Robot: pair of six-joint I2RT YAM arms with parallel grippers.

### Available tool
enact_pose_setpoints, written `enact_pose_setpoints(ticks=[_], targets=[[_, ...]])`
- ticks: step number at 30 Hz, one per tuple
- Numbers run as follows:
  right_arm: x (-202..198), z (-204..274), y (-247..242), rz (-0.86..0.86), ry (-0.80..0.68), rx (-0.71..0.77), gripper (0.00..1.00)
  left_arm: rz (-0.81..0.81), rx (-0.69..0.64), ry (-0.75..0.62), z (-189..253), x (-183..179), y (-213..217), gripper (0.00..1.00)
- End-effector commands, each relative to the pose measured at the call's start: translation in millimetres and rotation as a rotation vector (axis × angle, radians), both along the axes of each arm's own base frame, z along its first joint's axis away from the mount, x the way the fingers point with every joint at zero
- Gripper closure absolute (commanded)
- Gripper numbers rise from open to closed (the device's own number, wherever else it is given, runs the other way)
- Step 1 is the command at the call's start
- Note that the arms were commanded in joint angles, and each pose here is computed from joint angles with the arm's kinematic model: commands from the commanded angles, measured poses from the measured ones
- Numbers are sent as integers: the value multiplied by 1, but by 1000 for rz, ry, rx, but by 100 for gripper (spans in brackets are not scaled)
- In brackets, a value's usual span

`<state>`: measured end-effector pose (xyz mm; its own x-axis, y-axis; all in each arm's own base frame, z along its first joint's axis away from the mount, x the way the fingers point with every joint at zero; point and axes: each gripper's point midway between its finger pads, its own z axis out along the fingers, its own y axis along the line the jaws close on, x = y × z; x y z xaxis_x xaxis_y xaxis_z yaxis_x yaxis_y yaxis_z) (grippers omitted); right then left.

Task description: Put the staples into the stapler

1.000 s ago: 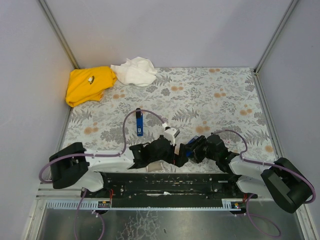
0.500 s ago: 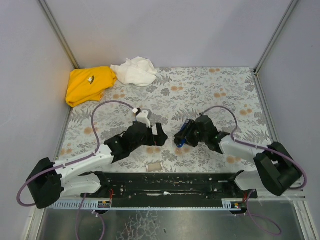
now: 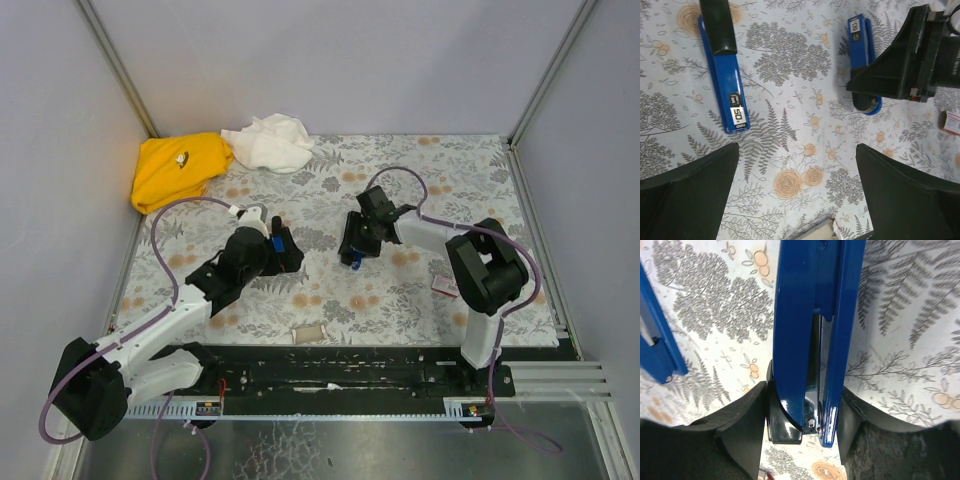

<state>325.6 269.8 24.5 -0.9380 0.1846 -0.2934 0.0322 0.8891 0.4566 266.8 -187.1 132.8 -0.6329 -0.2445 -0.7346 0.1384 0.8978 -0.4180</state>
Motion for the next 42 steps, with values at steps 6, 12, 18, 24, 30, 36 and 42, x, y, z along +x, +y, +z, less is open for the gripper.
enact_pose_setpoints(ticks=[6, 12, 18, 24, 30, 36, 42], targets=[[26, 9, -19, 59, -39, -201, 33, 66, 14, 29, -14, 16, 23, 0], [33, 29, -20, 107, -102, -209, 2, 126, -23, 25, -14, 41, 34, 0], [41, 63, -63, 92, -199, -209, 1, 269, -67, -10, -10, 76, 83, 0], [44, 99, -164, -87, -358, -166, 1, 605, -171, -126, 1, 90, 197, 0], [27, 106, -261, -332, -623, -329, 1, 754, 9, -334, -4, 64, 248, 0], [11, 92, -293, -487, -822, -433, 0, 645, 88, -412, -13, 72, 241, 0], [9, 73, -305, -518, -841, -500, 0, 589, 144, -442, -16, 84, 238, 0]])
